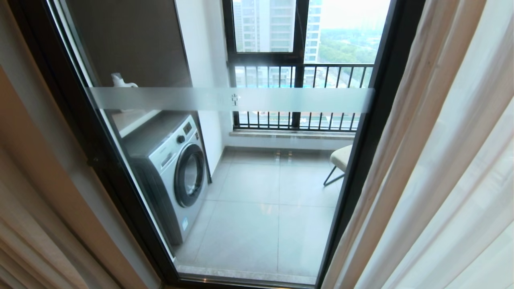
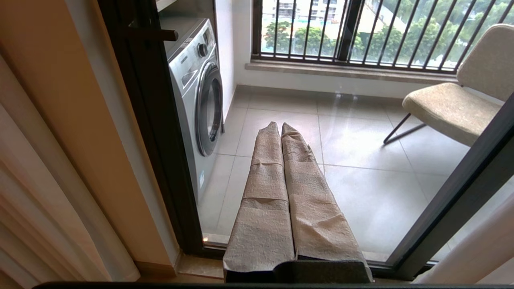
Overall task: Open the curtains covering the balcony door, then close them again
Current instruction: Pull the inner curtains open on both sides
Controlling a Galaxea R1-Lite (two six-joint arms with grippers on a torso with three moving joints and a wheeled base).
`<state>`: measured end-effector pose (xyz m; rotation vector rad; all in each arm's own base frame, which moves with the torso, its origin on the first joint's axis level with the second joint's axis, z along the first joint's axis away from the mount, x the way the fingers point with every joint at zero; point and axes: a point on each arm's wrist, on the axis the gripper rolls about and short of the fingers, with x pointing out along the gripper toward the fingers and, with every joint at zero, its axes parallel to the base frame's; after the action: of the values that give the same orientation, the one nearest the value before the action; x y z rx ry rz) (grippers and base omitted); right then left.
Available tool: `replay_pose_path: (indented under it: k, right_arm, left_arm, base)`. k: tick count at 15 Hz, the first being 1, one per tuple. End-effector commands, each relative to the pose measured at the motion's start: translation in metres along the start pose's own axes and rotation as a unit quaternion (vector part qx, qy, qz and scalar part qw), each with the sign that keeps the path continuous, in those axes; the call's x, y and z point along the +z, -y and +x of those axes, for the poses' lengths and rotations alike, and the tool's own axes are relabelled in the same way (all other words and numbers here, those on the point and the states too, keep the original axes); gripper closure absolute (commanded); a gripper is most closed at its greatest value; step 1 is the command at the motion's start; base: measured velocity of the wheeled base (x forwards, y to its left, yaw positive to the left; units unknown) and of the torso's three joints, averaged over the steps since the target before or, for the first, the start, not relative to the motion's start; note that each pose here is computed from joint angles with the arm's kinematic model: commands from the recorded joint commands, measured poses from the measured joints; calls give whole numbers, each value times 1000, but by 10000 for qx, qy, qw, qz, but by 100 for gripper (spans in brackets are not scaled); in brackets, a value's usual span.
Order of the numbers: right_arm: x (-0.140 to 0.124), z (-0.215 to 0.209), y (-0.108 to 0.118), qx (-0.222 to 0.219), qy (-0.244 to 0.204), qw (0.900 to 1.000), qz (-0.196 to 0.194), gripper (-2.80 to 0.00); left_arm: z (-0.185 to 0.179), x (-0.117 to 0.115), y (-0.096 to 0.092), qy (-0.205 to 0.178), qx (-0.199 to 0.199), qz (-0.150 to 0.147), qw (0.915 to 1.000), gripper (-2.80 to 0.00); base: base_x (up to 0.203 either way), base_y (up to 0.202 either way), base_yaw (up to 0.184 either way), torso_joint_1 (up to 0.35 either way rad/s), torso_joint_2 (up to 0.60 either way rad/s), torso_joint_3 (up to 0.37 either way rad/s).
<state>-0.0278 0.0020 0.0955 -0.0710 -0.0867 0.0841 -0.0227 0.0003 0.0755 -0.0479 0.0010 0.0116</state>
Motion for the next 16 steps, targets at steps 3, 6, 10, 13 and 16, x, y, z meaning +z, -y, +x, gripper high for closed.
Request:
replay_pose_path:
  k: [3,6,10,13,16]
  right_arm:
    - [57,13,1,874,-85,9961,-9,0]
    - [103,44,4,1548,-275,9876,-38,0]
    - [145,118,12,1977,-281,9792,-346,-280]
    - [174,174,16,2097,15,9764,-511,-280]
    - [180,206,7,2448,263,9676,-557,-280]
  left_arm:
    - [0,0,0,7,3,-6,10000,0]
    - [0,0,0,7,3,-6,10000,0]
    - [0,0,0,7,3,-6,10000,0]
    - [0,0,0,7,3,-6,10000,0]
    - [0,0,0,7,3,1,10000,0]
  base:
    - [0,0,0,0,0,0]
    - [0,0,0,0,0,0]
    - [0,0,0,0,0,0]
    - [0,0,0,0,0,0]
    - [0,0,0,0,0,0]
